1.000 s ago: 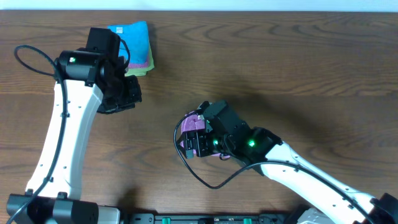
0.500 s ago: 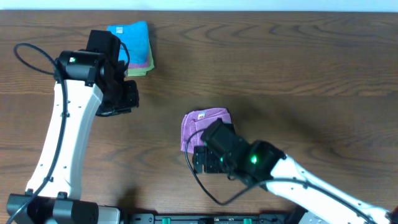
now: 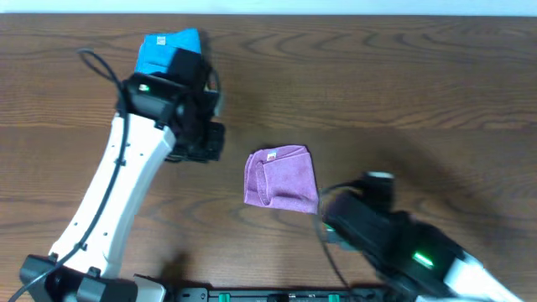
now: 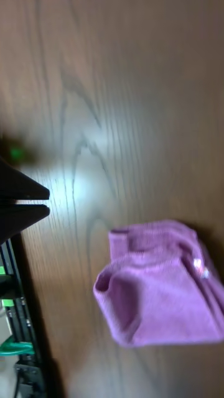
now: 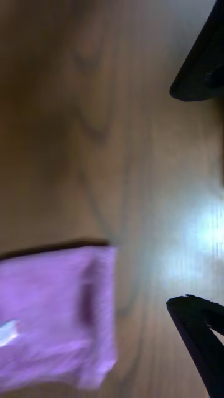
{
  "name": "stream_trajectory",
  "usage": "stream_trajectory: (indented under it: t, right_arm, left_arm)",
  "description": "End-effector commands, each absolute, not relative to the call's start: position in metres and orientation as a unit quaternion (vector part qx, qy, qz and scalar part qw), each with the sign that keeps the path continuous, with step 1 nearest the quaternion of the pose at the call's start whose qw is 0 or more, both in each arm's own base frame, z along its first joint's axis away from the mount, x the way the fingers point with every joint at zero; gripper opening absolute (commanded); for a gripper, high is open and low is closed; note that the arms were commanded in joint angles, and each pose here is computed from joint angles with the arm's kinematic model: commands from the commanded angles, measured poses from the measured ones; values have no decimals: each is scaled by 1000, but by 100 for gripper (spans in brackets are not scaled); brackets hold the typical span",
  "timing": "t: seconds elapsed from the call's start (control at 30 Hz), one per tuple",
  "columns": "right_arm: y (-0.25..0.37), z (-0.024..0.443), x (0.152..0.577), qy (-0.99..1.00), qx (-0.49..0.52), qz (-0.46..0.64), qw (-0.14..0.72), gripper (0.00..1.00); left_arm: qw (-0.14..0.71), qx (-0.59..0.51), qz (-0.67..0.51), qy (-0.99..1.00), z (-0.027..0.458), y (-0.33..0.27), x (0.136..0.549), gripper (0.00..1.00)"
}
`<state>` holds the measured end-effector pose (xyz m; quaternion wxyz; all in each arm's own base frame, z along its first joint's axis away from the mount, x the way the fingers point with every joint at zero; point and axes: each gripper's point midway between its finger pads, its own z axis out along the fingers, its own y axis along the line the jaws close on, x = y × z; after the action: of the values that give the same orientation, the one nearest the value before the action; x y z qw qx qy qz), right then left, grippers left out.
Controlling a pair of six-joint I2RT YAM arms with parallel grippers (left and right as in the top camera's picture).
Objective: Fold the cloth
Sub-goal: 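Release the folded purple cloth and retract the right gripper to the right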
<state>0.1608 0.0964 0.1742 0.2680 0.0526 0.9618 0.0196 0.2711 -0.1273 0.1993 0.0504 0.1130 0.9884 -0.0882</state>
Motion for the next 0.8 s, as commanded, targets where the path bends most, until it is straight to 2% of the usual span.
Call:
stream_trajectory:
  t: [0.0, 0.1, 0.2, 0.27, 0.53, 0.77]
  right_arm:
    - [55, 221, 172, 916, 69, 16, 396, 99]
    - [26, 250, 170, 879, 81, 24, 468, 99]
    - [28, 264, 174, 867, 35, 22, 497, 99]
    - [31, 262, 177, 871, 9, 7, 490, 99]
    - [24, 249, 191, 886, 23, -57, 459, 99]
    - [39, 236, 194, 902, 2, -44, 428, 99]
  left_arm:
    - [64, 128, -98, 985, 205, -142, 270, 6]
    - [67, 139, -124, 980, 207, -157, 268, 6]
    - [68, 148, -147, 976, 210, -169, 266, 7]
    - [69, 151, -153, 974, 211, -173, 266, 7]
    - [66, 144, -155, 975, 211, -178, 263, 7]
    - [64, 144, -154, 975, 210, -178, 262, 8]
